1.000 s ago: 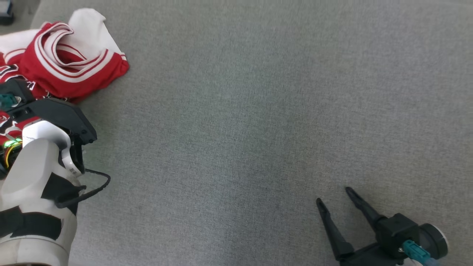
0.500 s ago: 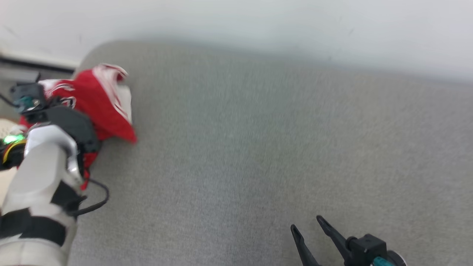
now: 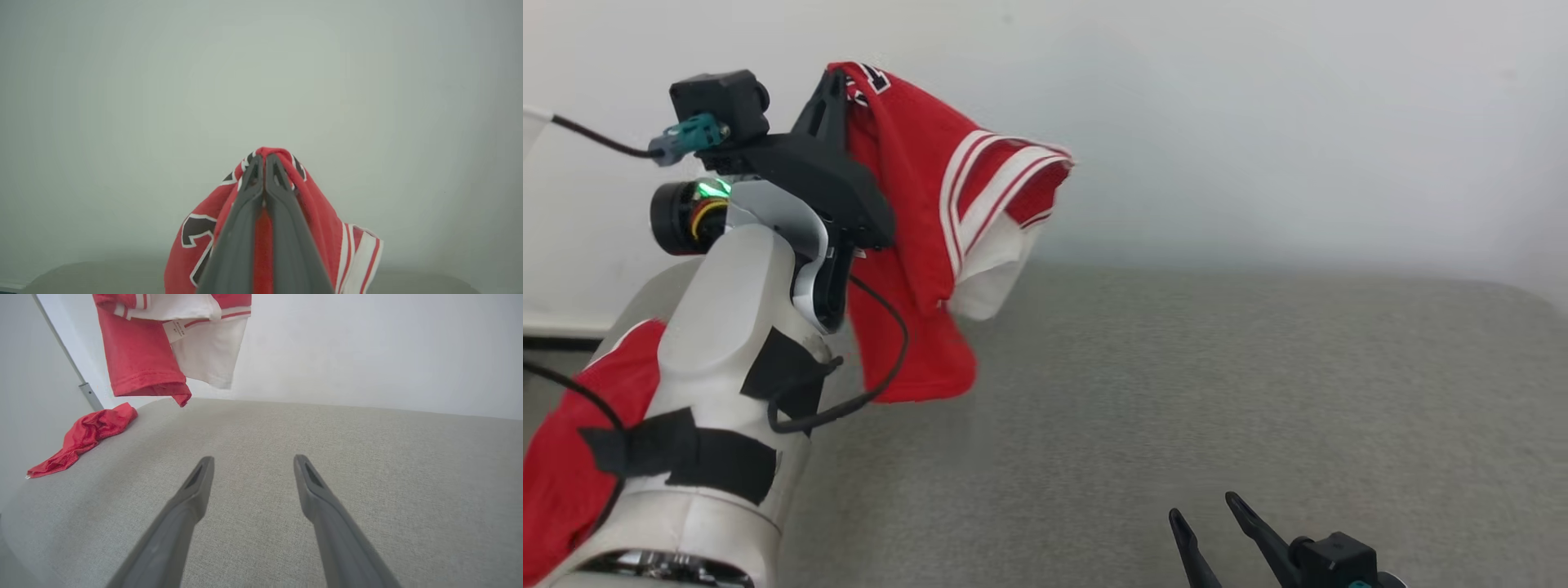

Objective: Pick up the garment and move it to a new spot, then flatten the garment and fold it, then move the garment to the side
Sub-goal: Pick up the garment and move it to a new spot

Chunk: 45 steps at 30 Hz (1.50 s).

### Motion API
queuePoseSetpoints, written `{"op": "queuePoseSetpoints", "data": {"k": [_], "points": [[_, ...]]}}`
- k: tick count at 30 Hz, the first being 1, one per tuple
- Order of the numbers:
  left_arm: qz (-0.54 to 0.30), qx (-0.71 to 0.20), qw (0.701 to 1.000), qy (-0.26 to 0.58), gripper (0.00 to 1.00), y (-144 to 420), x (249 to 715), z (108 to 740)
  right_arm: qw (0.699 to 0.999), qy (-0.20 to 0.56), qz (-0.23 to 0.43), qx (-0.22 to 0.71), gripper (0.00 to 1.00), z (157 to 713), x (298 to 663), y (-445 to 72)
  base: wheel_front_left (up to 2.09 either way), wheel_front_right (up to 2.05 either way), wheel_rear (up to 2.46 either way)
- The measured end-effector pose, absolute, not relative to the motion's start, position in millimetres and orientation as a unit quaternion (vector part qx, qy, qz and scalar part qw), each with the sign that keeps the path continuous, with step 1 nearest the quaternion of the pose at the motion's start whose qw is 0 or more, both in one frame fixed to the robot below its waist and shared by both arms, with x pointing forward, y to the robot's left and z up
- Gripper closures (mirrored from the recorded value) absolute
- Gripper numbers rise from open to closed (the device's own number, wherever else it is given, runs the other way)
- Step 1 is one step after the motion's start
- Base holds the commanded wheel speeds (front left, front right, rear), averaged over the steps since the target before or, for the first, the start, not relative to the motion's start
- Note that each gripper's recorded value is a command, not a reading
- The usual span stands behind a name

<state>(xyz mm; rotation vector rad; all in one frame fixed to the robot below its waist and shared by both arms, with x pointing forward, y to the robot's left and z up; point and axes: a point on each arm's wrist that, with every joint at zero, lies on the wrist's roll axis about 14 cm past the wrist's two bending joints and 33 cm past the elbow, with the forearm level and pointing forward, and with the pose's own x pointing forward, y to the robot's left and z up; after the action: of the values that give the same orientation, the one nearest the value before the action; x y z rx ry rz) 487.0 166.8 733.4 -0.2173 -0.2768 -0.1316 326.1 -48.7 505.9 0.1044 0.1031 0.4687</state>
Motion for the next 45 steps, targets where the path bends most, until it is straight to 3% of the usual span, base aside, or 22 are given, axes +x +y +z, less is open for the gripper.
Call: {"op": "queuePoseSetpoints", "data": {"k": [3, 4, 5, 17, 18, 19, 23, 29, 39, 45], "points": [[-0.125, -0.147, 0.972, -0.133, 1.00, 125, 487, 731, 0.976, 0.042, 0.205, 0.055, 0.00, 510, 323, -65, 0.00, 0.00, 0.00], [-0.230, -0.219, 0.942, -0.107, 1.00, 51, 471, 718, 0.984, 0.032, 0.166, 0.060, 0.00, 514, 319, -90, 0.00, 0.00, 0.00], [-0.264, -0.236, 0.931, -0.092, 1.00, 22, 462, 707, 0.987, 0.027, 0.145, 0.062, 0.00, 515, 316, -102, 0.00, 0.00, 0.00], [-0.254, -0.219, 0.937, 0.097, 1.00, -34, 430, 546, 0.994, 0.022, 0.064, 0.083, 0.00, 510, 297, -149, 0.00, 0.00, 0.00], [-0.253, -0.214, 0.937, 0.108, 0.75, -35, 427, 536, 0.994, 0.023, 0.061, 0.084, 0.00, 508, 297, -150, 0.00, 0.00, 0.00], [-0.247, -0.213, 0.937, 0.128, 0.00, -32, 422, 519, 0.994, 0.026, 0.059, 0.083, 0.00, 507, 297, -152, 0.00, 0.00, 0.00], [-0.245, -0.231, 0.928, 0.161, 0.00, -29, 408, 501, 0.994, 0.026, 0.070, 0.082, 0.00, 508, 300, -146, 0.00, 0.00, 0.00], [-0.225, -0.253, 0.931, 0.134, 0.00, -11, 405, 513, 0.992, 0.026, 0.089, 0.081, 0.00, 510, 305, -135, 0.00, 0.00, 0.00], [-0.144, -0.224, 0.957, 0.118, 0.00, 57, 387, 495, 0.990, 0.024, 0.115, 0.078, 0.00, 513, 308, -121, 0.00, 0.00, 0.00], [-0.095, -0.186, 0.978, 0.024, 0.00, 99, 367, 508, 0.989, 0.036, 0.121, 0.077, 0.00, 506, 308, -117, 0.00, 0.00, 0.00]]}}
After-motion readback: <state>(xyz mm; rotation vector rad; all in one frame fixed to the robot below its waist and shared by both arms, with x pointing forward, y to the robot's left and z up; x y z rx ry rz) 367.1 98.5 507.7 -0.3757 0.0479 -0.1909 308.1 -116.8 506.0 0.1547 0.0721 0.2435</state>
